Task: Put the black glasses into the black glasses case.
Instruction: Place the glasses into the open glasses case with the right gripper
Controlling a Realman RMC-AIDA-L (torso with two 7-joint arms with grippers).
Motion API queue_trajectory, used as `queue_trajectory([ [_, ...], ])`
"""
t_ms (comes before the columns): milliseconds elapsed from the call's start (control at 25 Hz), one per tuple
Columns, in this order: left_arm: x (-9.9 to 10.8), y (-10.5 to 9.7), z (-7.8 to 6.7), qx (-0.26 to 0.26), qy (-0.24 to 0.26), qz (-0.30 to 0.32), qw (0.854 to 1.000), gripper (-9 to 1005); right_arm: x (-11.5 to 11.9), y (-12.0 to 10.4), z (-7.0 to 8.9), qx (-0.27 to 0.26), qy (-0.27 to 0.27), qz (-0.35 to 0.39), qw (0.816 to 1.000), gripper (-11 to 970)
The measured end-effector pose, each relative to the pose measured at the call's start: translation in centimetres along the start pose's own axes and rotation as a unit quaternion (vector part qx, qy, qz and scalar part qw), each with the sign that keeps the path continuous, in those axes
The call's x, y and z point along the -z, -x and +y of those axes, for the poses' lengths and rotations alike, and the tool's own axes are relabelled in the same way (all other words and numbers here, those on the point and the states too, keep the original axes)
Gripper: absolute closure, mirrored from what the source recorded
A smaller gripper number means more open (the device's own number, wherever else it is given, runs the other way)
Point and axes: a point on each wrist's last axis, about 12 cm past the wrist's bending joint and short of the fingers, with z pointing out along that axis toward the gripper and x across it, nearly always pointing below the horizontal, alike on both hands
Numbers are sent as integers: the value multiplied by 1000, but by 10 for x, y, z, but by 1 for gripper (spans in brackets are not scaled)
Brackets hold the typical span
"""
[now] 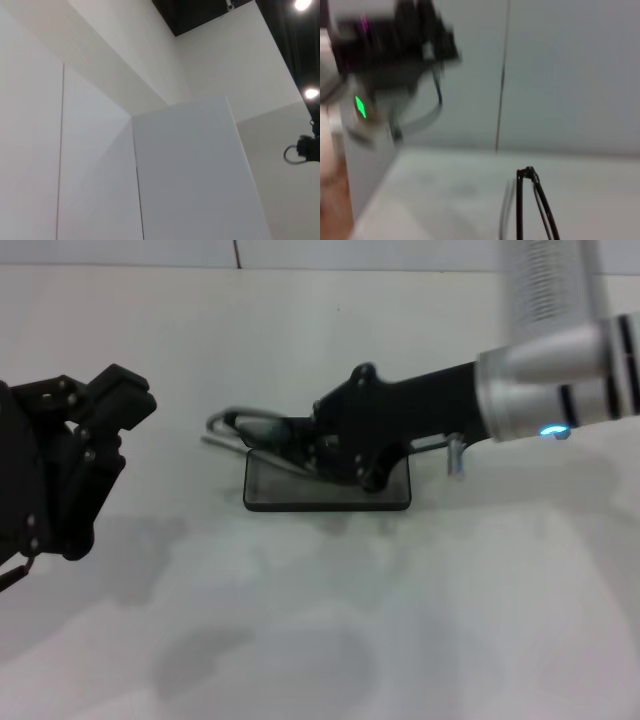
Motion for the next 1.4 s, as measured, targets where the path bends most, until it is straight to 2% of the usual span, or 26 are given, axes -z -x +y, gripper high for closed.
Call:
queue_trajectory([
  [200,0,-1,0,0,2,1,1000,923,-16,16,6,22,-20,125,992,854],
  [560,-3,-3,2,-1,3,-2,1000,923,-50,25,6,75,-55,240,966,854],
  [760,-2,-5,2,1,15,-2,1000,923,-57,25,6,100,-72,263,957,854],
  [1400,-6,-6,5,1,11,-7,1000,922,-69,6,4,136,-96,273,948,854],
])
